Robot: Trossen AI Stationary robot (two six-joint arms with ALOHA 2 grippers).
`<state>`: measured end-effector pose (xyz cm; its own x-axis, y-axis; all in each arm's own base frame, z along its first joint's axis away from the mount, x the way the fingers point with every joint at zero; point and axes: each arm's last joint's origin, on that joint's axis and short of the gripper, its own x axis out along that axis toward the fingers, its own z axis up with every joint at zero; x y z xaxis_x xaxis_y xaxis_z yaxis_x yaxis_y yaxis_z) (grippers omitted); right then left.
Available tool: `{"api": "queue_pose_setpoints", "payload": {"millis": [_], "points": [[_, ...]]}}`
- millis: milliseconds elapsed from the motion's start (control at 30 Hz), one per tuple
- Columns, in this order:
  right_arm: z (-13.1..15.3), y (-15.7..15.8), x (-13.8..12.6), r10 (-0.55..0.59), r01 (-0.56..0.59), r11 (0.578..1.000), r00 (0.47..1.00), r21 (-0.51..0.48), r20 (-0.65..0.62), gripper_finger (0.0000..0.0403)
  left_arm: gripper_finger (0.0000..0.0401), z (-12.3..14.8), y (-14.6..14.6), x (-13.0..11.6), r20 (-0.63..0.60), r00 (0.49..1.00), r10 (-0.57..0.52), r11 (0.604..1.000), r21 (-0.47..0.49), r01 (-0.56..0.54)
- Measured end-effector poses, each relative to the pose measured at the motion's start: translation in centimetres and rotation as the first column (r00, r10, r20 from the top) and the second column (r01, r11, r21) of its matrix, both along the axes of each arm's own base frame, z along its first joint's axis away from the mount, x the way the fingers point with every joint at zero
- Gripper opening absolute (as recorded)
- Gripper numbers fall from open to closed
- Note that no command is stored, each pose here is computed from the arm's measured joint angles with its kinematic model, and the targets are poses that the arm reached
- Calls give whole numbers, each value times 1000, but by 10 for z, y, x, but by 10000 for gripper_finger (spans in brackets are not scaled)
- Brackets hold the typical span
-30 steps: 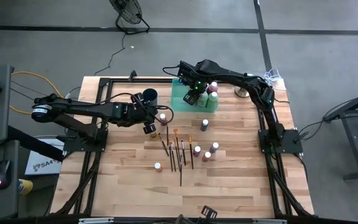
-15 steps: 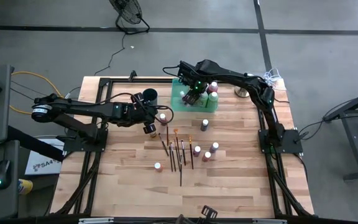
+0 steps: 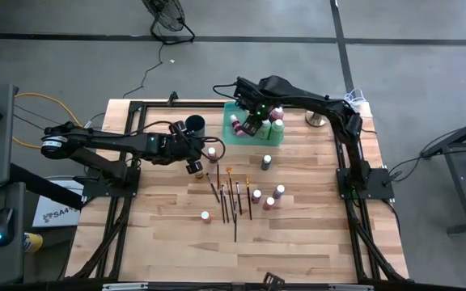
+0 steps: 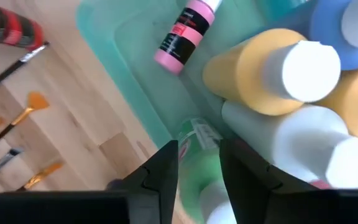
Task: Pick & Place Paint Supplies
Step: Put the small yellow paint bottle into the green bin
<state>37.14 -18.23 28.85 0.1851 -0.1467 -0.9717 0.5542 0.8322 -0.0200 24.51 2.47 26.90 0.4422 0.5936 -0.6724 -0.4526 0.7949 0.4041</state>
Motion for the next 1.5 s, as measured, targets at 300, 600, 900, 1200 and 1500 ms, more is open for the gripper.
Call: {"api": "queue_pose_setpoints", "payload": {"millis": [300, 600, 900, 1200, 1500], "points": [[44, 42, -13, 93, -91, 995, 993, -39, 67, 103, 198, -16, 0, -8, -68, 997, 26, 1000, -13, -27], [77, 99, -32, 150, -146, 977, 989, -158, 12, 103, 198, -26, -1, -14, -91, 996, 6, 999, -50, -11], [62, 158, -59, 275, -259, 936, 961, -238, 34, 103, 198, -8, -8, -40, 40, 983, -177, 969, -168, 182], [24, 182, -119, 327, -240, 925, 897, -295, 298, 103, 198, -9, -12, -60, 188, 945, -266, 925, -226, 305], [-18, 193, -159, 287, -179, 948, 836, -261, 468, 103, 198, -21, -13, -49, 142, 943, -301, 902, -280, 330]]}}
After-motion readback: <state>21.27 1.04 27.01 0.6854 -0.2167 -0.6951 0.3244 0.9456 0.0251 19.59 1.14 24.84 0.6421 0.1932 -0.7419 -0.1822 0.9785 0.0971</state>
